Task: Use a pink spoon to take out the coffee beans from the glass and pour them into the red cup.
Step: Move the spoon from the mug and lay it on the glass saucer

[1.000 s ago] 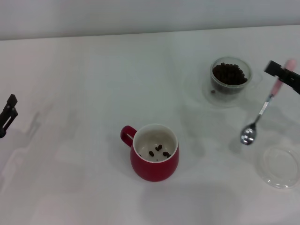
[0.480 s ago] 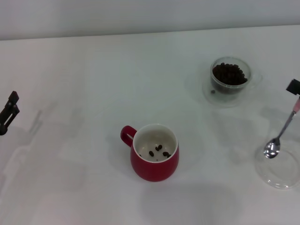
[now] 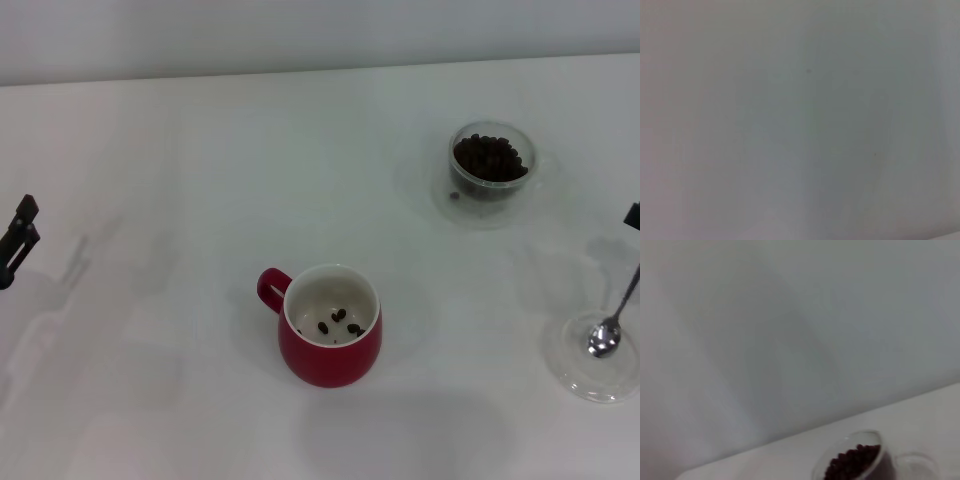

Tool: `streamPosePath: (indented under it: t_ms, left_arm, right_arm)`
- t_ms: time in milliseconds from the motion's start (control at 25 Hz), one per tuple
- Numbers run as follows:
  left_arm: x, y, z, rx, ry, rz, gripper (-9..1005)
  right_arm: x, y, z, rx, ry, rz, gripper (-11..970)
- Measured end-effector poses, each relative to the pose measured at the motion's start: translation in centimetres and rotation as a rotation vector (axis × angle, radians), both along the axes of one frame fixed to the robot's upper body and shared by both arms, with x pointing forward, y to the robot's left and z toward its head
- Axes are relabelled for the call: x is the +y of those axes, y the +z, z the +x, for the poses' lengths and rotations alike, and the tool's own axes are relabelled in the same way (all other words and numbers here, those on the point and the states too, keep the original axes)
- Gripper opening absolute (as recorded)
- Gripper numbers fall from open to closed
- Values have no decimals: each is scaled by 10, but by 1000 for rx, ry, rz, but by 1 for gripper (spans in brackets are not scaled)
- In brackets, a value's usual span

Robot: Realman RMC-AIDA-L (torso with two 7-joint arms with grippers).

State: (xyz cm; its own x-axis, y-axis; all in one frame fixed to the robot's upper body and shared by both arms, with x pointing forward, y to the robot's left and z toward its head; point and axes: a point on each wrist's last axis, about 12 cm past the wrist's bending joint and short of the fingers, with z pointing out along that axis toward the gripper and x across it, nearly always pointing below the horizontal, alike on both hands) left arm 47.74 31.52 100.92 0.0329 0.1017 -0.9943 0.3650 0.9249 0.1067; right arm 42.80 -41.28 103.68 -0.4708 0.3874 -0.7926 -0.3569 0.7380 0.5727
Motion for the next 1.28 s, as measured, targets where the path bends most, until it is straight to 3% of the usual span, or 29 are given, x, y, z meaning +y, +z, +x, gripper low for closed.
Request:
streamPosePath:
  t_ms: [480, 1280]
  left_arm:
    - [-1, 0, 1, -2, -3, 0, 758]
    - [-1, -1, -1, 2, 2, -2, 757]
  right_arm:
    - [-4, -16, -11, 105, -112, 56, 164]
    - [7, -24, -14, 182, -118, 164, 166]
